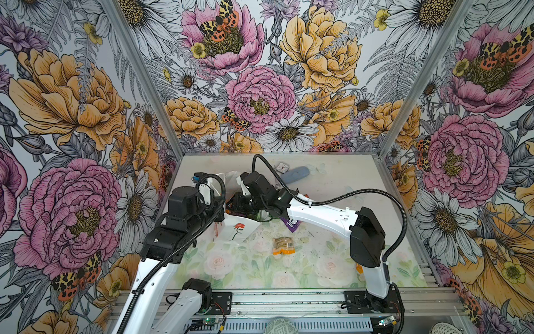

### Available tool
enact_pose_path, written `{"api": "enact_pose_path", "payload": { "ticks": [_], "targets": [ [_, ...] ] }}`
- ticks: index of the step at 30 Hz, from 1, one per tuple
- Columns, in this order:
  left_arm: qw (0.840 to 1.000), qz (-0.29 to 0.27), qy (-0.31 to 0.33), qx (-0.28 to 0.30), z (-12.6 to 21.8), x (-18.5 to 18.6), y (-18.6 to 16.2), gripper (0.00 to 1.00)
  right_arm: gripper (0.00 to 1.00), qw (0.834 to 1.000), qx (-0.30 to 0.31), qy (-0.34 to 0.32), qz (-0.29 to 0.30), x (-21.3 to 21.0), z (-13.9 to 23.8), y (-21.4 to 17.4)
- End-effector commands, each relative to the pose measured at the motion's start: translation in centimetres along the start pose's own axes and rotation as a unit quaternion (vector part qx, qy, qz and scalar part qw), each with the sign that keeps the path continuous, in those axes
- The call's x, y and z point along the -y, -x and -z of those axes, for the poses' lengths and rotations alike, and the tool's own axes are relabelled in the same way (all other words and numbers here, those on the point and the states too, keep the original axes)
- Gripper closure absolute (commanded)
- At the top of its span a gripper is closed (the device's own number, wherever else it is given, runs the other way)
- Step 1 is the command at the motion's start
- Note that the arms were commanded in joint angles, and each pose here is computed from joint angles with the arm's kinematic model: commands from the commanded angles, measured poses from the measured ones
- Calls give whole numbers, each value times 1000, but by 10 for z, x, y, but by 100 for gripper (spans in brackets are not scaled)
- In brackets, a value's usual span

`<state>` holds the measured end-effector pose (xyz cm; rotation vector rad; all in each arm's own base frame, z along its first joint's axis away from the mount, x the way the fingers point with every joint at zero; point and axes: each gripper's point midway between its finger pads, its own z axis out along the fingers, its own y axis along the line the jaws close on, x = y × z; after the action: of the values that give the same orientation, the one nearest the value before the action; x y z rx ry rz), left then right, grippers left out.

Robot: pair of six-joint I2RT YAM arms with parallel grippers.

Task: Place the snacks into the paper bag
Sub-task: 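Open the right gripper and raise it out of the paper bag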

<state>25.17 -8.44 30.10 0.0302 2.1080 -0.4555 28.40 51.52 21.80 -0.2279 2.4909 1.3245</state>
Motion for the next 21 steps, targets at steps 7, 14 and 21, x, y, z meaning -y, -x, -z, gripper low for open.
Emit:
{"api": "enact_pose_path", "payload": {
  "ticks": [7,14,21],
  "targets": [
    [996,-25,-22,78,15,13,36,100,72,998,37,39,33,-38,41,30],
    [997,-23,-7,78,13,8,36,100,68,996,59,41,57,-50,77,40],
    [997,-23,-4,77,12,7,36,100,60,989,106,4,106,-51,126,51]
  ]
}}
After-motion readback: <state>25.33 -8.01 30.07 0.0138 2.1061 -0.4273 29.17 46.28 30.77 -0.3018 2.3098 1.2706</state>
